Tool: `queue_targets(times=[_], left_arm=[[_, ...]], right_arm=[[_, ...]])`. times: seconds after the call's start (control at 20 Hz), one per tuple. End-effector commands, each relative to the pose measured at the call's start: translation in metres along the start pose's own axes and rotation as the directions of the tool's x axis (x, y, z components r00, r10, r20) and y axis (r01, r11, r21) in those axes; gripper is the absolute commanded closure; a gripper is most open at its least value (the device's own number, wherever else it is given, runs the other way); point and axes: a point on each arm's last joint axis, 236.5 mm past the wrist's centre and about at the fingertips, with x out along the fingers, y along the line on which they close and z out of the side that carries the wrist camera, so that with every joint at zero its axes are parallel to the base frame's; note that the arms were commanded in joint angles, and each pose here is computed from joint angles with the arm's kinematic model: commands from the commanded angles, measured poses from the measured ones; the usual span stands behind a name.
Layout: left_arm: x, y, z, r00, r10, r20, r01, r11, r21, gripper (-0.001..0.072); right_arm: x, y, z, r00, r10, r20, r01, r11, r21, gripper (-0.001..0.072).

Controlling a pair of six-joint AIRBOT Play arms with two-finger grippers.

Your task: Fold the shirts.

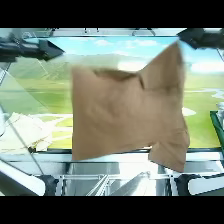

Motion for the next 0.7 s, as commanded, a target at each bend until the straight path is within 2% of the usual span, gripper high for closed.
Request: queue_targets(times=[0.0,0.15,0.2,0.25,0.3,0.35,0.4,0.45,0.65], left_arm=[[0.029,0.086,-0.023,0.998,0.037,-0.047,-0.047,0.975,-0.219,0.0372],[-0.012,0.113,-0.035,0.997,0.077,-0.02,-0.079,0.948,-0.308,0.0371],[-0.027,0.112,-0.049,0.997,0.054,-0.054,-0.069,0.94,-0.334,0.0372],[-0.038,0.106,-0.066,0.995,0.017,-0.097,-0.051,0.931,-0.362,0.0372],[-0.045,0.097,-0.085,0.99,-0.03,-0.141,-0.029,0.918,-0.396,0.0372],[-0.047,0.086,-0.107,0.98,-0.078,-0.182,-0.01,0.899,-0.438,0.0373],[-0.046,0.077,-0.128,0.971,-0.108,-0.213,-0.007,0.879,-0.477,0.0374],[-0.043,0.069,-0.153,0.962,-0.115,-0.246,-0.025,0.864,-0.503,0.0373],[-0.027,0.051,-0.256,0.939,-0.034,-0.342,-0.178,0.804,-0.568,0.0373]], right_arm=[[0.017,-0.068,-0.019,0.998,-0.064,-0.018,0.065,0.991,0.12,0.0281],[-0.04,-0.087,-0.025,0.996,-0.038,-0.078,0.052,0.983,0.178,0.0285],[-0.062,-0.09,-0.037,0.991,-0.007,-0.13,0.033,0.979,0.2,0.0285],[-0.083,-0.098,-0.053,0.981,0.006,-0.192,0.039,0.973,0.227,0.0318],[-0.105,-0.113,-0.075,0.962,-0.01,-0.272,0.084,0.962,0.26,0.0385],[-0.125,-0.127,-0.098,0.939,-0.025,-0.343,0.133,0.946,0.296,0.0378],[-0.145,-0.14,-0.124,0.91,-0.035,-0.413,0.187,0.924,0.334,0.0329],[-0.163,-0.149,-0.151,0.882,-0.032,-0.47,0.231,0.899,0.372,0.0331],[-0.209,-0.174,-0.256,0.772,-0.057,-0.633,0.393,0.825,0.405,0.0332]])
